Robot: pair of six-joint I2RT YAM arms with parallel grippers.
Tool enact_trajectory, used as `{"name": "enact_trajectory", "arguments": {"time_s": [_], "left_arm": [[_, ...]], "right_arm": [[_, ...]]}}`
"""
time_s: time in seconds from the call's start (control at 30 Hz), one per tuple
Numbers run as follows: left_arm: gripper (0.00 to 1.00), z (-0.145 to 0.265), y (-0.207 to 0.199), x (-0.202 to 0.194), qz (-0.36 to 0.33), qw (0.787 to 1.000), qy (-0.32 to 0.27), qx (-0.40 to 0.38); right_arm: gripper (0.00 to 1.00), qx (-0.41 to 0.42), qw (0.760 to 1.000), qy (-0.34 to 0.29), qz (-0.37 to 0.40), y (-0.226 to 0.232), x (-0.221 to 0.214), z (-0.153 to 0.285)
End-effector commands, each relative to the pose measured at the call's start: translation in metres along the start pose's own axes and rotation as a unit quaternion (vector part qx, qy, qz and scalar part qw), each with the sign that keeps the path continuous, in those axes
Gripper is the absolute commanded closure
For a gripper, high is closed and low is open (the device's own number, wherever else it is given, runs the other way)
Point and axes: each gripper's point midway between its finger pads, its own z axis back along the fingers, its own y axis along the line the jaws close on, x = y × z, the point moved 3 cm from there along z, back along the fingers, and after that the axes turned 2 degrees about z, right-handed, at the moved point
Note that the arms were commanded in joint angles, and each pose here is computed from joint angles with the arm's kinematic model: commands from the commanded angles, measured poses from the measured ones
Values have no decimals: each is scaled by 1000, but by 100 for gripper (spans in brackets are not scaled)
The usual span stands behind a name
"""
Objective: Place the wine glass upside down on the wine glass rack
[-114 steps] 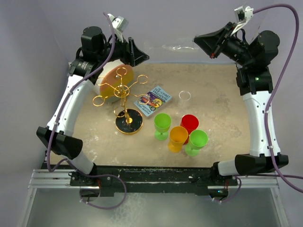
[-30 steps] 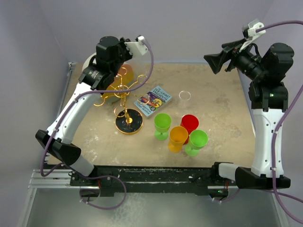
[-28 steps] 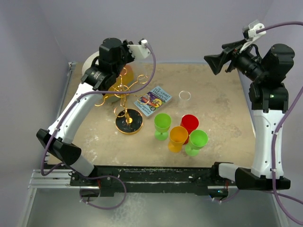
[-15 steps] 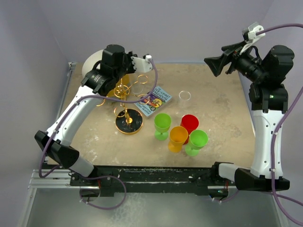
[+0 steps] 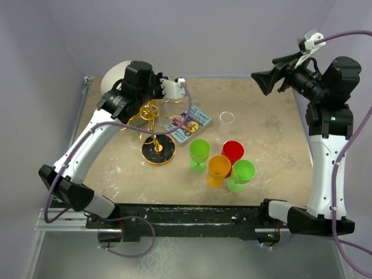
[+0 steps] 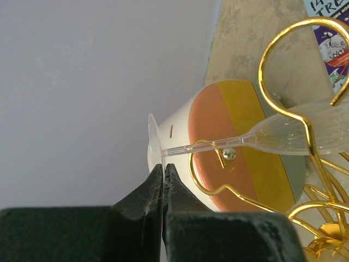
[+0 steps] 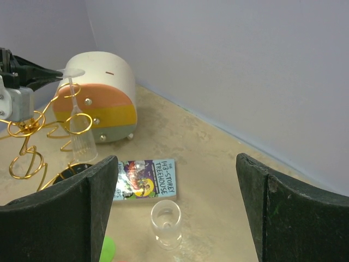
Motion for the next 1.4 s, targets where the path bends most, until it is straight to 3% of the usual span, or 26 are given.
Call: {"name": "enact_trajectory", "arguments": {"time_s": [0.0, 0.77, 1.37], "left_arm": [[100, 20, 9, 5, -4, 1000, -19, 19], [100, 31, -10, -4, -2, 1000, -17, -14], [99, 23, -2, -28, 23, 1000, 15, 12]], "right_arm": [[9, 8, 999, -25, 21, 4, 13, 6], [7, 4, 999, -26, 22, 4, 9, 12], [7, 9, 999, -27, 21, 4, 8, 12]]}}
